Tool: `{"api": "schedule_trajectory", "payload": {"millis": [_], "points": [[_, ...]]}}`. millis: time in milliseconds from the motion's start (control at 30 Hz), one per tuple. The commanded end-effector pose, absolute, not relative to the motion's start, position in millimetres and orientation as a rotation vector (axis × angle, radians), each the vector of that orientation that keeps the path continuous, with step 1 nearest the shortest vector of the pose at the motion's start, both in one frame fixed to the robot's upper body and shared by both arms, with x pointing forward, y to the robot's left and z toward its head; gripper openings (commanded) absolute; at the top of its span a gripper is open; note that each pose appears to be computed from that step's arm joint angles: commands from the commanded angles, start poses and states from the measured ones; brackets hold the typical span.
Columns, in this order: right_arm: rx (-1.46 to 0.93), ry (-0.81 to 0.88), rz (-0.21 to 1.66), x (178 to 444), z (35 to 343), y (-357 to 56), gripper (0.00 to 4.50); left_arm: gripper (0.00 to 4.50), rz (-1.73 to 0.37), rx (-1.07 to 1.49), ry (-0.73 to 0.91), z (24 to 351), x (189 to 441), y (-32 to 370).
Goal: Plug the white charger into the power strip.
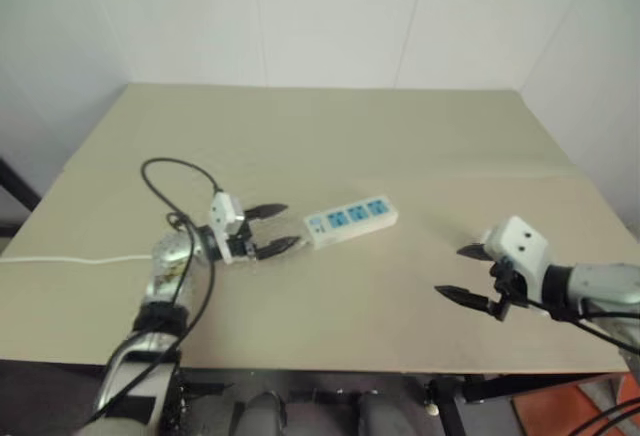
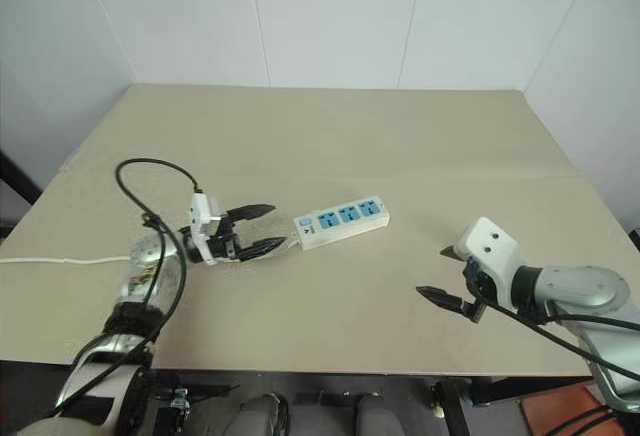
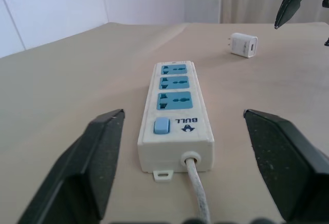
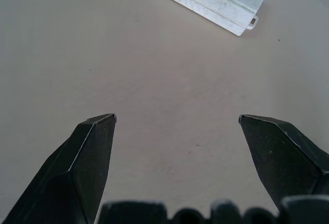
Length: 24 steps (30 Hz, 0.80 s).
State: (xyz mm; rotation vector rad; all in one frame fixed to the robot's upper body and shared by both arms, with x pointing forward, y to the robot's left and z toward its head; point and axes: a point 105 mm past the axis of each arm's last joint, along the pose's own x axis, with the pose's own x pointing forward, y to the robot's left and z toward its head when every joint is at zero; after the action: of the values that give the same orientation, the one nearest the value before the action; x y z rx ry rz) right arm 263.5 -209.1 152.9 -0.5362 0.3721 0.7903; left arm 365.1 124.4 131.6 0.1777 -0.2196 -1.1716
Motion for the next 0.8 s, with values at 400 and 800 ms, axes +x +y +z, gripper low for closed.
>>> {"api": "schedule_trajectory", "payload": {"millis": [400, 800], "points": [[-0.555, 0.316, 0.735, 253, 168, -211, 4.5, 4.47, -1.105, 0.101, -0.133, 121, 392, 114], [-0.573, 0.333, 0.691, 249, 169, -216, 4.5, 4.47, -1.222, 0.097, -0.025, 103, 384, 92]]}}
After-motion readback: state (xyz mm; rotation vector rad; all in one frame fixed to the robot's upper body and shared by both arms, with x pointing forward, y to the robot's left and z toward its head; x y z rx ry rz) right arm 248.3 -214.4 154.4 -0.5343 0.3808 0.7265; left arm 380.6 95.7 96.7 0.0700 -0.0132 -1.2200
